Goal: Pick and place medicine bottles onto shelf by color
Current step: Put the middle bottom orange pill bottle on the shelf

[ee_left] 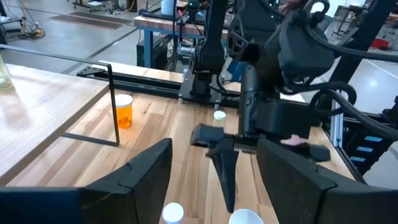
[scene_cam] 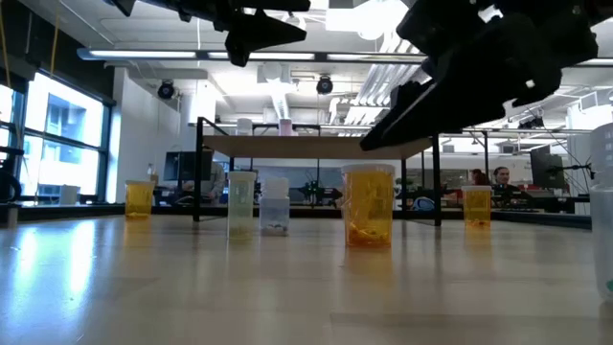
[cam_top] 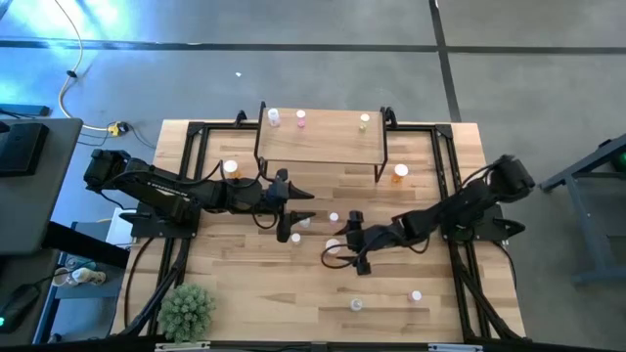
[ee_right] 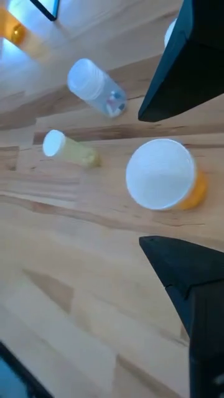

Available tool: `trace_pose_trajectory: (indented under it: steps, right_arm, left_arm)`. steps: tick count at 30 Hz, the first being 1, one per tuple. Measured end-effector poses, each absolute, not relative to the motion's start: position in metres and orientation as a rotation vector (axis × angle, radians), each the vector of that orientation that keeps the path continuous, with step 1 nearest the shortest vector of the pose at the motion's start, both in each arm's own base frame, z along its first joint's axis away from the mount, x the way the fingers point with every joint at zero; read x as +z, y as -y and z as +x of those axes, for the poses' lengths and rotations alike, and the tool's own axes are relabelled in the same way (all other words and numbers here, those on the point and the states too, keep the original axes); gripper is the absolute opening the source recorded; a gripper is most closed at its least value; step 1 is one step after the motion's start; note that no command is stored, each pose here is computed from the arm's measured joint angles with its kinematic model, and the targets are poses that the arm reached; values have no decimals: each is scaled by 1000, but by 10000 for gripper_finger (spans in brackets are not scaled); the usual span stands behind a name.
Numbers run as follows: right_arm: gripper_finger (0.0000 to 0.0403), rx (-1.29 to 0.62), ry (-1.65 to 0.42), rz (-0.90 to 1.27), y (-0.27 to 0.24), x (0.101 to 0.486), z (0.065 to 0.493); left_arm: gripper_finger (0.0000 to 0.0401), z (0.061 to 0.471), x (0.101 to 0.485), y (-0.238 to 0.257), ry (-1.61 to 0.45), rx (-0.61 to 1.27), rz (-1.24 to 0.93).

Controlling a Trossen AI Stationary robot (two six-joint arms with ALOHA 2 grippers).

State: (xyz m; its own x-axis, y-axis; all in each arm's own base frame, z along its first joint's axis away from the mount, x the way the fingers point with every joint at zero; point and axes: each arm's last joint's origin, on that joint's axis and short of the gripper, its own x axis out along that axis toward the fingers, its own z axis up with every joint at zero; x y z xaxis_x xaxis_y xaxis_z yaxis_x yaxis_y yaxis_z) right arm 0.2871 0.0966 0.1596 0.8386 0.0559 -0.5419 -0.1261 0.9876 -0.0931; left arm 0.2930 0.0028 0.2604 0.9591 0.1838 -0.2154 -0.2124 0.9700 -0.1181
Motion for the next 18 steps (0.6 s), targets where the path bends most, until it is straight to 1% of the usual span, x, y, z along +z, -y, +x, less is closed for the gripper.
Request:
trace_pose_trajectory:
  steps: [11, 18]
  right_arm:
    - [307, 65, -579, -94, -91, 141, 298]
    - [307, 104, -575, -69, -94, 133, 301]
  left_arm:
    - [225, 293, 261, -3, -202, 199, -123]
    - [225, 293, 261, -3, -203, 198, -113]
